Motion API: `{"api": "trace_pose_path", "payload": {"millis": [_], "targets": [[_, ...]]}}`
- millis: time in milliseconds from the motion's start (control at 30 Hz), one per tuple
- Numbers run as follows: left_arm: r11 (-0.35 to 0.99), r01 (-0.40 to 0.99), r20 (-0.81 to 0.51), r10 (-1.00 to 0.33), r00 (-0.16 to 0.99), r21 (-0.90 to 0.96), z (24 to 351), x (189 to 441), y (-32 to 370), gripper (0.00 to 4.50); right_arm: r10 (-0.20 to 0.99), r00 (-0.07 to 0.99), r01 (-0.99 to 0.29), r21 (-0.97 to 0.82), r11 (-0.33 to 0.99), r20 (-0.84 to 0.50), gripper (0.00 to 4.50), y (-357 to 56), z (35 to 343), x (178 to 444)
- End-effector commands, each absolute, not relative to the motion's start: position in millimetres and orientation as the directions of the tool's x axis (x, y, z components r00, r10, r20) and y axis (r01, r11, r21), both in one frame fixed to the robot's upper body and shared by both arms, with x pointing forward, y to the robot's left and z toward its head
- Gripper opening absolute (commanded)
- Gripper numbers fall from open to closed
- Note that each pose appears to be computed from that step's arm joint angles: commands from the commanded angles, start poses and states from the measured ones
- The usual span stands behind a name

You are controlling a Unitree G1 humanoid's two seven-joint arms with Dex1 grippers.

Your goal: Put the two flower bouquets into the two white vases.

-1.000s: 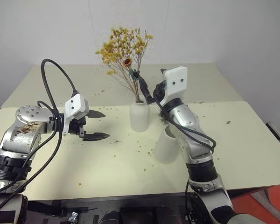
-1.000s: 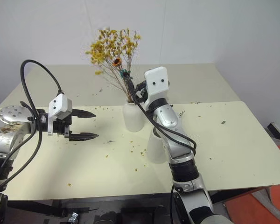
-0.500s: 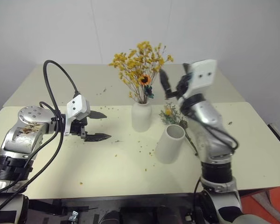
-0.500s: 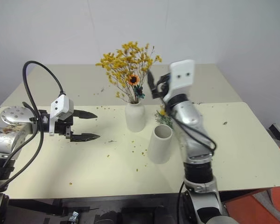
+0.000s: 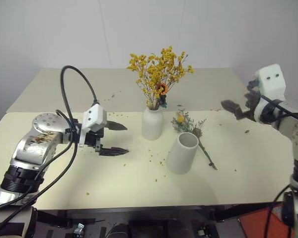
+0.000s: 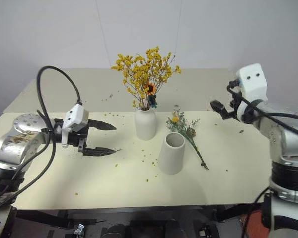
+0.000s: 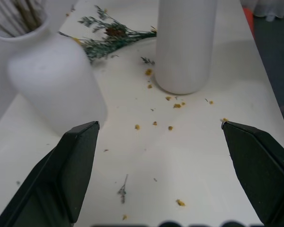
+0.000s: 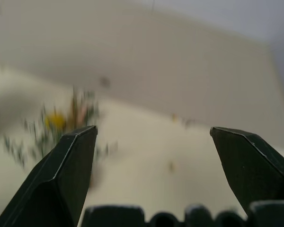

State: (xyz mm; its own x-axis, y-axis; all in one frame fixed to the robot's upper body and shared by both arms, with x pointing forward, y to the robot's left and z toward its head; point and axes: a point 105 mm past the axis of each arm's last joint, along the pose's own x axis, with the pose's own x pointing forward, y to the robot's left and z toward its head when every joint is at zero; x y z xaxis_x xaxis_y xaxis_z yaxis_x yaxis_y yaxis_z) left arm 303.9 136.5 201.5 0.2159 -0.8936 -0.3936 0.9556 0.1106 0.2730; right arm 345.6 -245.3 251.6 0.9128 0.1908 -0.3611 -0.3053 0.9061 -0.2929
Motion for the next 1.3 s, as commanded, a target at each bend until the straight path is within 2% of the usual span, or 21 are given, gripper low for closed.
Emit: {"api": "trace_pose_path", "payload": {"millis": [33,233,533,800,1033,1133,1300], "targets": [[0.015,0.942,-0.394,-0.906,0.155,0.335,211.5,297.0,120.7,4.5,0.318,0.811,-0.492,-0.279,0.825,-0.491,4.48,-234.8,236.9,333.1],[-0.019,0.939,-0.4,-0.908,0.128,0.344,205.5,299.0,106.3,4.5,0.342,0.712,-0.565,-0.212,0.797,-0.613,4.48,-234.7,208.9,341.9],[-0.017,0.943,-0.407,-0.905,0.127,0.332,200.6,296.5,105.1,4.5,0.401,0.609,-0.63,-0.11,0.769,-0.684,4.48,-222.1,182.2,368.3],[0.012,0.946,-0.411,-0.898,0.153,0.325,197.3,294.2,109.5,4.5,0.399,0.578,-0.628,-0.075,0.775,-0.711,4.48,-216.1,156.6,389.1],[0.028,0.946,-0.415,-0.894,0.168,0.322,196.2,292.4,112.8,4.5,0.415,0.546,-0.647,-0.051,0.761,-0.728,4.48,-211.2,148.2,392.0],[0.031,0.946,-0.417,-0.892,0.172,0.322,196.2,292.8,113.2,4.5,0.417,0.531,-0.656,-0.046,0.754,-0.738,3.88,-208.9,142.4,390.5],[0.04,0.944,-0.412,-0.893,0.18,0.327,197.4,294.2,112.4,4.5,0.416,0.518,-0.659,-0.04,0.751,-0.747,2.15,-206.1,132.9,387.6]]}}
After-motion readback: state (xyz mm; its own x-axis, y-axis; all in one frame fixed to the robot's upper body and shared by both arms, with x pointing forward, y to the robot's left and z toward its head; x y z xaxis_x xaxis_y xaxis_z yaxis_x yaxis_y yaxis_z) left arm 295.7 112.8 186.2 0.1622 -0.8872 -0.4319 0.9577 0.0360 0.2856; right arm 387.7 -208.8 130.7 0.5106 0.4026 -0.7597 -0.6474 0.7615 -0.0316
